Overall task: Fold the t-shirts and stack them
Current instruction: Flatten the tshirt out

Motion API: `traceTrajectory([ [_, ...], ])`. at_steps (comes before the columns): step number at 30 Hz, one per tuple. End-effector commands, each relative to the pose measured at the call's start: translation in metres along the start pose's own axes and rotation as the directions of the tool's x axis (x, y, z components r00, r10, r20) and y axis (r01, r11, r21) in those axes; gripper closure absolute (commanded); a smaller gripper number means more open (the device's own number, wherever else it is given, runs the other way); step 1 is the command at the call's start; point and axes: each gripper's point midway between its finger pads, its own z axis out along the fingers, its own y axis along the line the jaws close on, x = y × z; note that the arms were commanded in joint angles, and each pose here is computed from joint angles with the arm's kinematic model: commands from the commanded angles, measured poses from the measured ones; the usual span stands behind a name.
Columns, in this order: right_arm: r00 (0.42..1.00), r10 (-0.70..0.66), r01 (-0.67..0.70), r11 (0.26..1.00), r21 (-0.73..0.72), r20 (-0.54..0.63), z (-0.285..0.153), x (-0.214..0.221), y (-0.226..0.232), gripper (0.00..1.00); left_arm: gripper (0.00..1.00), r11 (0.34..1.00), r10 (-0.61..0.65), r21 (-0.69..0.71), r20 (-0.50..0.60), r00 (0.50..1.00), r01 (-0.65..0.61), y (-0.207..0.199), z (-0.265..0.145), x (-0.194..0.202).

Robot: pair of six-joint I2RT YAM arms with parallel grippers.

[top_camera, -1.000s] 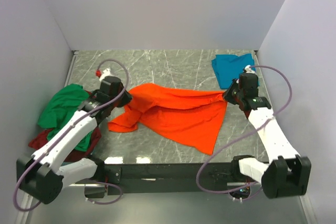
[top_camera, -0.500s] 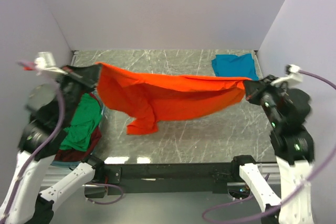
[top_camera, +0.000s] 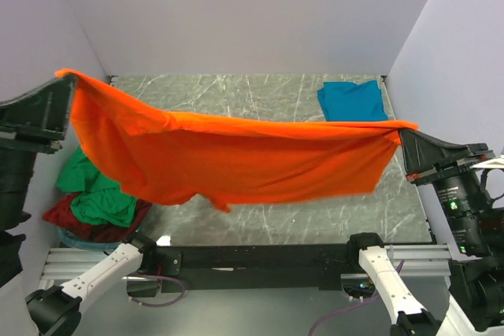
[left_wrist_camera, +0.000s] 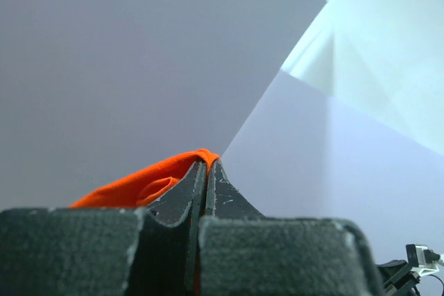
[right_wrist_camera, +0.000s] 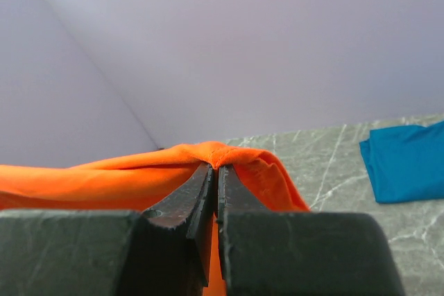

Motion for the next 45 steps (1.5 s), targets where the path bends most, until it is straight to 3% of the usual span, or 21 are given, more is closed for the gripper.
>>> traceTrajectory([
  [1,1.000,-0.003,0.002,0.999,-0.033,-0.020,0.011,-0.004,0.008,1.00,0.99,0.998,0.064,0.025,-0.052,0.997,-0.063,-0.002,0.024,0.013],
  [6,0.993,0.010,-0.010,1.000,-0.001,-0.120,0.055,0.024,-0.010,1.00,0.99,0.975,0.110,-0.183,-0.106,0.988,-0.128,0.059,0.066,0.054],
  [10,0.984,0.019,-0.009,0.999,0.053,-0.179,0.098,0.054,-0.036,1.00,0.99,0.895,0.167,-0.384,-0.183,0.969,-0.227,0.134,0.109,0.111],
  [16,0.967,0.003,0.020,0.996,0.089,-0.253,0.175,0.085,-0.067,1.00,0.99,0.869,0.106,-0.434,-0.305,0.946,-0.237,0.234,0.174,0.153],
  [18,0.957,-0.009,0.035,0.996,0.085,-0.289,0.208,0.093,-0.078,1.00,0.99,0.899,0.124,-0.370,-0.295,0.947,-0.233,0.228,0.197,0.141],
  [19,0.969,-0.030,0.048,0.997,0.067,-0.244,0.218,0.066,-0.070,1.00,0.99,0.900,0.127,-0.359,-0.322,0.938,-0.246,0.242,0.212,0.151],
  [21,0.953,-0.018,0.038,0.997,0.061,-0.303,0.247,0.072,-0.077,1.00,0.99,0.941,0.185,-0.229,-0.266,0.946,-0.248,0.202,0.238,0.119],
  [22,0.964,-0.033,0.040,0.999,0.021,-0.265,0.251,0.047,-0.062,1.00,0.99,0.940,0.179,-0.239,-0.268,0.947,-0.245,0.217,0.251,0.121],
  [23,0.967,-0.029,0.038,0.999,0.029,-0.252,0.257,0.037,-0.067,1.00,0.99,0.953,0.212,-0.177,-0.189,0.959,-0.246,0.186,0.257,0.087],
  [26,0.958,-0.003,-0.007,0.999,-0.035,-0.286,0.278,0.033,-0.064,1.00,0.99,0.975,0.190,-0.095,-0.110,0.976,-0.200,0.181,0.260,0.052],
  [28,0.945,0.003,-0.033,0.996,-0.087,-0.327,0.276,0.039,-0.058,1.00,0.99,0.984,0.174,-0.023,-0.096,0.980,-0.177,0.159,0.241,0.034],
  [29,0.941,0.006,-0.039,0.995,-0.092,-0.339,0.272,0.043,-0.059,1.00,0.99,0.987,0.129,-0.076,-0.135,0.982,-0.140,0.189,0.236,0.047],
  [31,0.914,0.029,-0.069,0.994,-0.086,-0.404,0.271,0.075,-0.072,1.00,0.99,0.984,0.159,-0.051,-0.162,0.974,-0.169,0.178,0.218,0.052],
  [32,0.913,0.025,-0.072,0.992,-0.100,-0.408,0.262,0.079,-0.069,1.00,0.99,0.983,0.120,-0.107,-0.230,0.966,-0.148,0.208,0.209,0.078],
  [34,0.880,0.059,-0.096,0.994,-0.055,-0.471,0.256,0.120,-0.090,1.00,0.99,0.974,0.107,-0.166,-0.265,0.958,-0.155,0.217,0.183,0.092],
  [35,0.873,0.066,-0.102,0.994,-0.049,-0.483,0.249,0.128,-0.092,1.00,0.99,0.953,0.030,-0.275,-0.330,0.943,-0.127,0.263,0.160,0.130],
  [37,0.818,0.108,-0.139,0.990,-0.013,-0.566,0.236,0.177,-0.110,1.00,0.99,0.941,-0.015,-0.324,-0.322,0.947,-0.095,0.266,0.124,0.146],
  [38,0.806,0.111,-0.146,0.989,-0.015,-0.581,0.229,0.188,-0.112,1.00,0.99,0.890,-0.109,-0.451,-0.356,0.928,-0.068,0.312,0.087,0.188],
  [42,0.693,0.171,-0.166,0.983,0.076,-0.700,0.188,0.262,-0.140,1.00,0.99,0.757,-0.258,-0.653,-0.334,0.906,-0.025,0.359,-0.018,0.253],
  [43,0.637,0.221,-0.170,0.975,0.145,-0.739,0.170,0.294,-0.155,1.00,0.99,0.746,-0.278,-0.666,-0.315,0.908,-0.002,0.354,-0.035,0.258],
  [45,0.587,0.284,-0.180,0.959,0.220,-0.759,0.151,0.323,-0.167,1.00,0.99,0.692,-0.354,-0.722,-0.352,0.866,-0.010,0.371,-0.084,0.298],
])
